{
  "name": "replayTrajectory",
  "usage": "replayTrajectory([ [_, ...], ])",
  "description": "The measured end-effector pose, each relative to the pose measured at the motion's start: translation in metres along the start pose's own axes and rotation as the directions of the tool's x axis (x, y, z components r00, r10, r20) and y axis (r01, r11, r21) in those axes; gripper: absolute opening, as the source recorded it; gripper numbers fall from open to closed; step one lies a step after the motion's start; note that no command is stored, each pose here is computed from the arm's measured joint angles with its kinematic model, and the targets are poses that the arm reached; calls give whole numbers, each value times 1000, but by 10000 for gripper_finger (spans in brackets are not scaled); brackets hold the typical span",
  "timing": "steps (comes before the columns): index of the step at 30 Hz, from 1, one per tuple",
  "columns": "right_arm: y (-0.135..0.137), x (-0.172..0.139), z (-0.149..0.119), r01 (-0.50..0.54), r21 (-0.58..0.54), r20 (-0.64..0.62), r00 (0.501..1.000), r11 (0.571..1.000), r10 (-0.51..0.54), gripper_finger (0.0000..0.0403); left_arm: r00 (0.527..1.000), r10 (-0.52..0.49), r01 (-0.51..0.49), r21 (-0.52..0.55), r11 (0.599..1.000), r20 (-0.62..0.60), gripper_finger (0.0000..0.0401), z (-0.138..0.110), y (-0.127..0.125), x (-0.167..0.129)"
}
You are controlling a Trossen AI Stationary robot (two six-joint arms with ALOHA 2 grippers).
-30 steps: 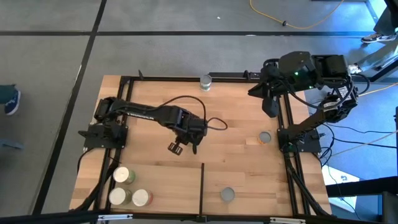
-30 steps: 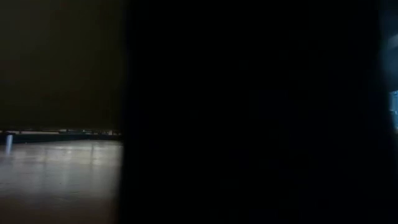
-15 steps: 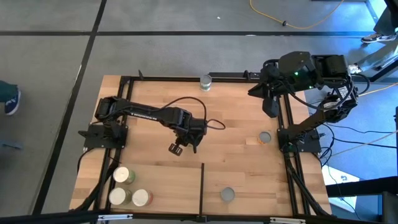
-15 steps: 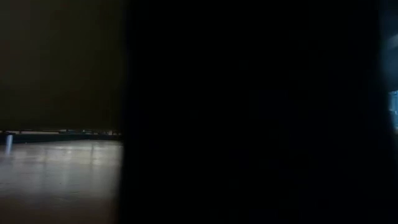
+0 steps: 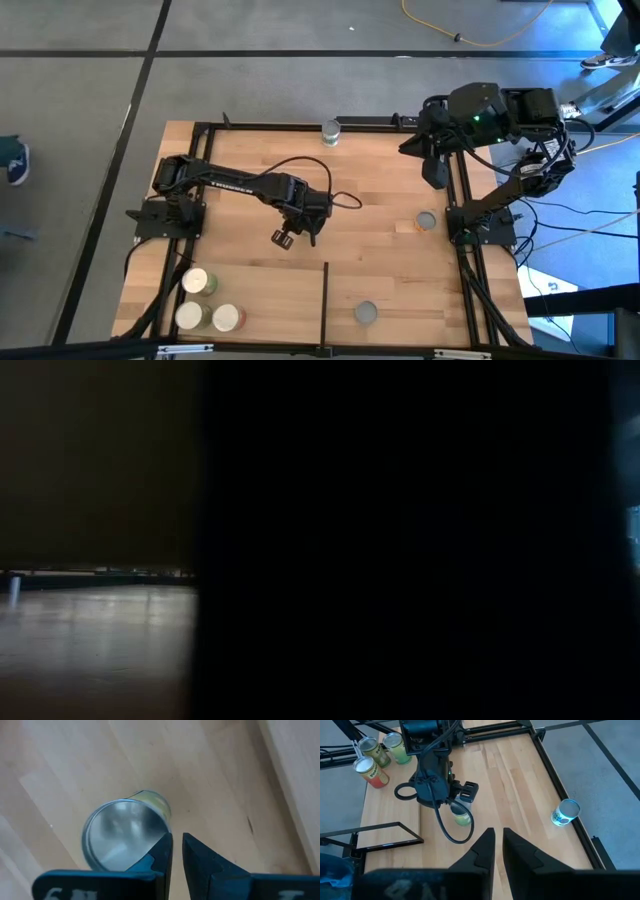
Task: Pick and place cans onto a shelf
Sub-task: Put the canned peaches on the shelf
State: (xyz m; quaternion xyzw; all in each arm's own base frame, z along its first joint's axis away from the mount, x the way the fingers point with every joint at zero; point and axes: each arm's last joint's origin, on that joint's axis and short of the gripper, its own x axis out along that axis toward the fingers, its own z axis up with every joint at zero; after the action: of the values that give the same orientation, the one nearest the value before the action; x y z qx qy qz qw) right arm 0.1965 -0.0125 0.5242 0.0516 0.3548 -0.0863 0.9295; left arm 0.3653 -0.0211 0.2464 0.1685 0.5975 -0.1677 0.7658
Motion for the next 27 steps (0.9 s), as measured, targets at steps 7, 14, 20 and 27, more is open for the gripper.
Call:
replayTrajectory([
  [7, 0, 0, 0, 0, -1, 0, 1000, 1000, 0, 39, 1000, 8, -8, 2, 1000, 11, 35, 1, 1, 1],
  [14, 0, 0, 0, 0, -2, 0, 1000, 1000, 0, 39, 999, 36, -36, -1, 999, -2, 35, -6, -1, 15],
  [20, 0, 0, 0, 0, -3, 0, 1000, 1000, 0, 39, 999, 41, -41, -25, 999, -5, 35, -8, -2, 19],
  [27, 0, 0, 0, 0, -3, -1, 1000, 1000, 0, 39, 997, 77, -78, -38, 996, -22, 6, -8, -2, 20],
])
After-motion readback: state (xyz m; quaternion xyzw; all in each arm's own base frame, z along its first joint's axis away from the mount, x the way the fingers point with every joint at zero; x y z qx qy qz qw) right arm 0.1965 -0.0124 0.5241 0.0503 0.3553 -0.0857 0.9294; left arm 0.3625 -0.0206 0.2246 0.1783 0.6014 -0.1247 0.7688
